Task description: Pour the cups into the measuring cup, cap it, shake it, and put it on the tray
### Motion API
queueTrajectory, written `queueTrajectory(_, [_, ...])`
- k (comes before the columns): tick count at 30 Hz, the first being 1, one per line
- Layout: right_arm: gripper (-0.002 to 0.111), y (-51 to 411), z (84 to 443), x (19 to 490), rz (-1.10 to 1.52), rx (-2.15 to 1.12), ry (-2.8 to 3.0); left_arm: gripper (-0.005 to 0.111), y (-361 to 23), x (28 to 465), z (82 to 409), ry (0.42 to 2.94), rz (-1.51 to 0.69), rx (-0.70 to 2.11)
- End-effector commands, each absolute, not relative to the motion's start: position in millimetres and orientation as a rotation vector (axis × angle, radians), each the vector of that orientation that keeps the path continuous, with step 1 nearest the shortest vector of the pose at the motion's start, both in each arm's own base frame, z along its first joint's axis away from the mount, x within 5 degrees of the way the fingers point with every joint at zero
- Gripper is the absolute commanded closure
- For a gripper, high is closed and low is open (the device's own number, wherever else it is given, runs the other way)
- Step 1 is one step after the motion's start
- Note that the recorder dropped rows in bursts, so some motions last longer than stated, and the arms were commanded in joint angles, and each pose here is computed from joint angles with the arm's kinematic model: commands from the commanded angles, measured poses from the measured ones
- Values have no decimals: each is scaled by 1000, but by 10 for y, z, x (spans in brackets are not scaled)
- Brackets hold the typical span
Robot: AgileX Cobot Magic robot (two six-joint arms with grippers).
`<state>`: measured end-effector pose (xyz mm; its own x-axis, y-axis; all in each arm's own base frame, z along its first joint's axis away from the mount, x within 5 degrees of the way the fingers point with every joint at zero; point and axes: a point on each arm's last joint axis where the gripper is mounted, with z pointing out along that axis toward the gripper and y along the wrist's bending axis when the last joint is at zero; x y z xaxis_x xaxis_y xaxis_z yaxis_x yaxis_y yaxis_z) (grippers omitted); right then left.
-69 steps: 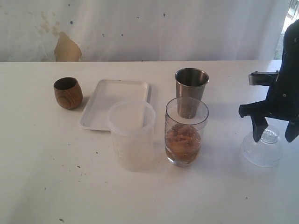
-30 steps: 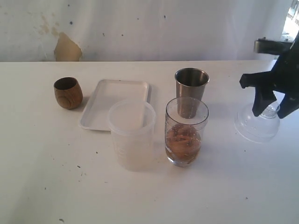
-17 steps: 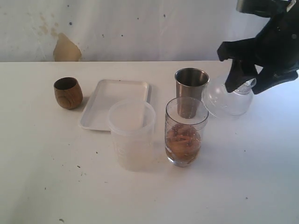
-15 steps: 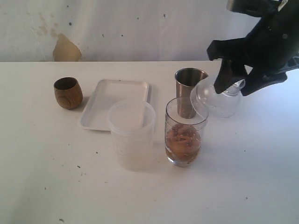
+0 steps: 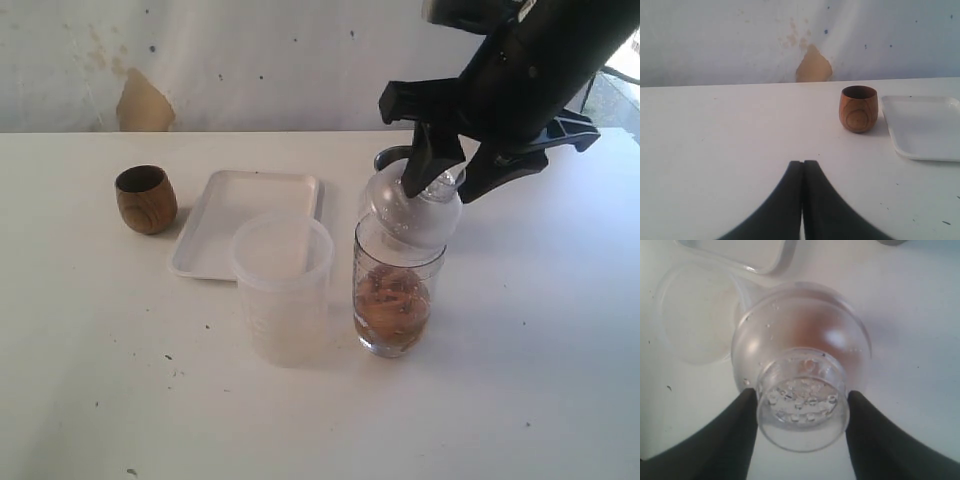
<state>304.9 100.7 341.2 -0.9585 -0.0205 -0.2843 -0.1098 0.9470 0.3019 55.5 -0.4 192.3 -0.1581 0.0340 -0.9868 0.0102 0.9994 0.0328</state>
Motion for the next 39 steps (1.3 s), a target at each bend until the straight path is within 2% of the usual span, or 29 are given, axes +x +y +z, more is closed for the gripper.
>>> queueTrajectory(1, [108,1009,3441,3067,461,-89,2815,107,-4,555,1917,1720,19,31])
queueTrajectory(8, [108,979,3687,3025,444,-109,2729,107,-4,555,1917,1720,19,31])
queueTrajectory(14, [108,676,3843,2870,105,-63,2655,107,-4,555,1917,1720,19,31])
queueTrajectory(17, [108,496,3807,2829,44,19,2662,107,-4,555,1917,1720,19,31])
queueTrajectory(20, [108,306,3616,2831,13,108,2726,107,-4,555,1917,1720,19,31])
queueTrajectory(25, [108,53,3052,2868,34,267,2921,107,-4,555,1917,1720,19,31])
queueTrajectory(32, [108,-19,2347,2867,16,212,3181,107,-4,555,1917,1720,19,31])
queueTrajectory(39, [108,14,2012,3013,80,162,3129,107,-4,555,1917,1720,19,31])
